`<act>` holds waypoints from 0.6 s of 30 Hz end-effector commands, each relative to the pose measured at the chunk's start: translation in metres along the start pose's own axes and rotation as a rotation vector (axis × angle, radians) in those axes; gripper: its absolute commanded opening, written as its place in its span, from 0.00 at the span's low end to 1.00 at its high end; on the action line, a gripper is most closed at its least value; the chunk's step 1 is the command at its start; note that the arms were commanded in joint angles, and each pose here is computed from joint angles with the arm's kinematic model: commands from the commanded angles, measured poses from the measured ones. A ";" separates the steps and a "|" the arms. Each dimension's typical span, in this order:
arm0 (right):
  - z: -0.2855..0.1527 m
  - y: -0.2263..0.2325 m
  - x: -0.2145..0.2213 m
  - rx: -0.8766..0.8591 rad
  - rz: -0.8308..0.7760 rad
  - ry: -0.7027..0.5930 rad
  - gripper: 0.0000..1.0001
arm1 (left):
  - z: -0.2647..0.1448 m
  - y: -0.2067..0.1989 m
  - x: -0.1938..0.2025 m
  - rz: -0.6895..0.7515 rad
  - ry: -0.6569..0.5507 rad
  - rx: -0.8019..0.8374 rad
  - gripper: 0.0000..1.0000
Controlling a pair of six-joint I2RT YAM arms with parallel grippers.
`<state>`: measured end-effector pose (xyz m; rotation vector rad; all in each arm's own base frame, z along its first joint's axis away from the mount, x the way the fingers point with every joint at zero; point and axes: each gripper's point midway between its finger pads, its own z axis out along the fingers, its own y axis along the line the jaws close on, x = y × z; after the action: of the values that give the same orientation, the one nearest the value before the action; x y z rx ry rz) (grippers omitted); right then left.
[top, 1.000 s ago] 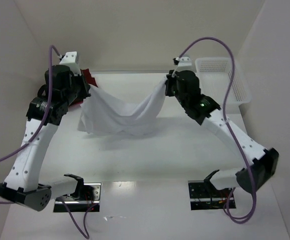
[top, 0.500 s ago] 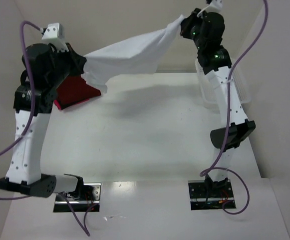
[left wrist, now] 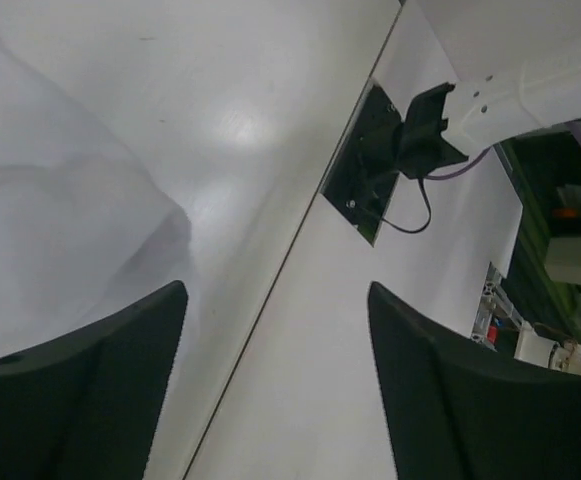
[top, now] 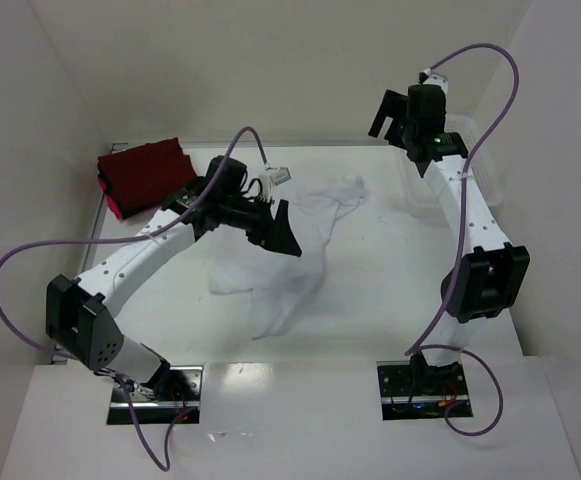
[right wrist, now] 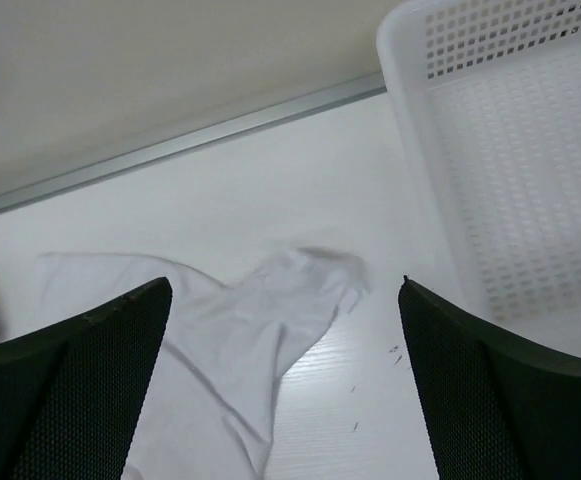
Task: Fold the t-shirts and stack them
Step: Flatten out the tshirt
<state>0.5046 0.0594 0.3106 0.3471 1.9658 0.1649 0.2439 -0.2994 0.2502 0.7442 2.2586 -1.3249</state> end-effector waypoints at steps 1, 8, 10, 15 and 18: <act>-0.054 0.017 -0.057 -0.071 -0.007 -0.157 1.00 | -0.046 -0.021 -0.045 0.146 -0.169 -0.050 0.84; -0.070 0.054 -0.028 -0.264 -0.036 -0.048 1.00 | -0.091 0.062 -0.063 0.027 -0.320 -0.589 0.99; -0.074 0.064 -0.007 -0.287 -0.053 -0.009 1.00 | -0.100 0.085 -0.047 -0.052 -0.293 -0.691 0.99; -0.073 0.078 0.082 -0.337 -0.035 0.168 1.00 | -0.110 0.129 0.004 -0.231 -0.220 -0.833 0.99; -0.074 0.079 0.126 -0.340 -0.020 0.230 1.00 | -0.105 0.139 0.026 -0.369 -0.294 -0.777 0.99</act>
<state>0.4180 0.1624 0.2737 0.0709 2.0931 0.4690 0.3148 -0.1578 0.2015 0.0653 2.4347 -0.4909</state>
